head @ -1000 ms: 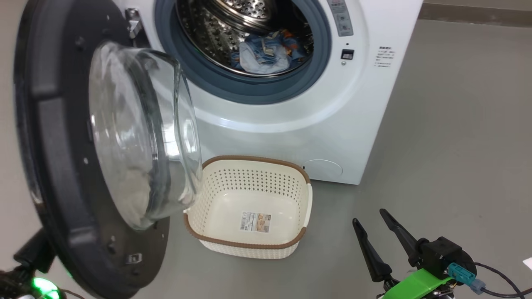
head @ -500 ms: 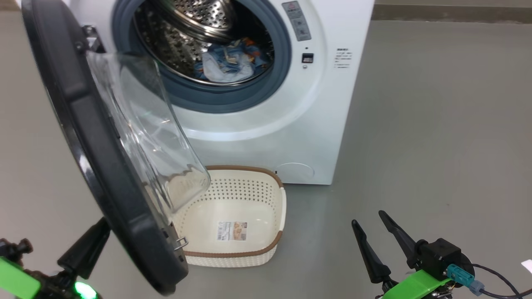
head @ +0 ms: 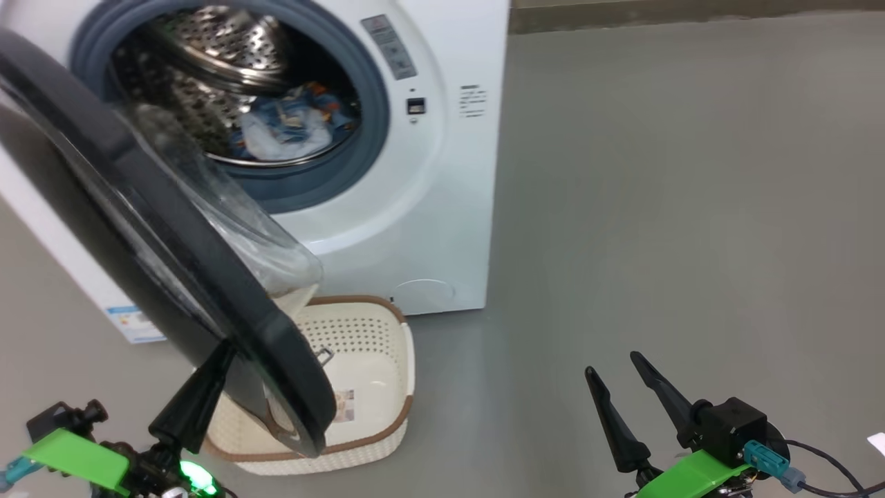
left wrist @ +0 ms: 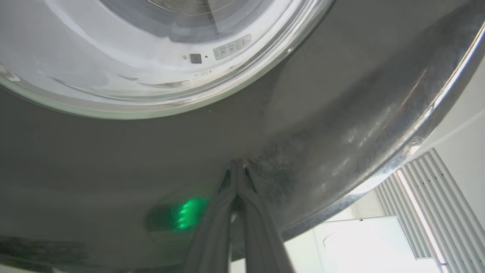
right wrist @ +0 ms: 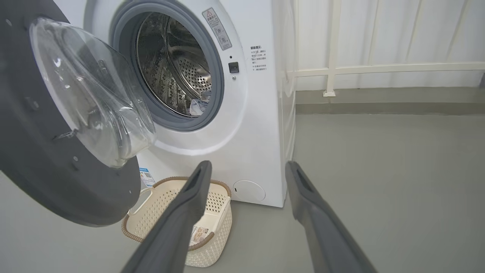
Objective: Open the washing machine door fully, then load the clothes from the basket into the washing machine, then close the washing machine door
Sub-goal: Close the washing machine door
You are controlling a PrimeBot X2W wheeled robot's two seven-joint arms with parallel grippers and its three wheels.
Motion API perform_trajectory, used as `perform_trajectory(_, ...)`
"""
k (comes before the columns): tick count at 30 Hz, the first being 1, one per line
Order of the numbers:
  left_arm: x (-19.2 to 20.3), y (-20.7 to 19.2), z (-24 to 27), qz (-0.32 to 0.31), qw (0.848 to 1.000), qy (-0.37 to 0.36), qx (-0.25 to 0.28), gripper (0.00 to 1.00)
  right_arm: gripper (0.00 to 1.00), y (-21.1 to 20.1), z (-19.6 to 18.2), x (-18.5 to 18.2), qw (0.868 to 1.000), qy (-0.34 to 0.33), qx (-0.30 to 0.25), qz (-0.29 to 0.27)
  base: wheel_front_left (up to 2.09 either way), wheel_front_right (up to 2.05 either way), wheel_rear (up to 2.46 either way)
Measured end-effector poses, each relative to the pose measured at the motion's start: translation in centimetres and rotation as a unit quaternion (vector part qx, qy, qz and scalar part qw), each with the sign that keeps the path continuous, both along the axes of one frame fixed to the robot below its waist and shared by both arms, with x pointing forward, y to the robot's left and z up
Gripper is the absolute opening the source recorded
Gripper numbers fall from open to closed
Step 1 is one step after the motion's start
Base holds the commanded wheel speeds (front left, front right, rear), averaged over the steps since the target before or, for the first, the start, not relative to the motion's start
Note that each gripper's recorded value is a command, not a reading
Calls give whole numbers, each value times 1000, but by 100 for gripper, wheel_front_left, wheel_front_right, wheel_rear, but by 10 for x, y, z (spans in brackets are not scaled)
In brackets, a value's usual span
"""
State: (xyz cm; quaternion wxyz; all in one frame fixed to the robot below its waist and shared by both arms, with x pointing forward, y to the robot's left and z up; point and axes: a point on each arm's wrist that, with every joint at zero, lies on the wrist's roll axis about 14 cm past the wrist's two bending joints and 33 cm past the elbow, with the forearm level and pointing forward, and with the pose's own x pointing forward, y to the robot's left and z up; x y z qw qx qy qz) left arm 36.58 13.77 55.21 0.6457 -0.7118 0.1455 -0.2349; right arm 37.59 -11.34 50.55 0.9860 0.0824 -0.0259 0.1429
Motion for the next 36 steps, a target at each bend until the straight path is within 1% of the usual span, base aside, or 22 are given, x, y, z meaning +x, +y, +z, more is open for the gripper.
perform_trajectory(8, 20, -30, 1, -27, 1000, -2, -14, 0, 100, -24, -1, -8, 999, 2, -2, -35, 0, 0, 0)
perform_trajectory(16, 38, -48, 3, -32, 999, -3, -26, 0, 100, -37, -4, -13, 998, 7, -1, -56, 0, 0, 0)
perform_trajectory(27, 50, -51, 8, -19, 999, -6, -30, 0, 100, -41, -2, -14, 998, 3, 1, -64, 0, 0, 0)
perform_trajectory(36, 47, -36, 14, 12, 999, -14, -33, 0, 100, -39, 3, -12, 998, -4, 4, -62, 0, 0, 0)
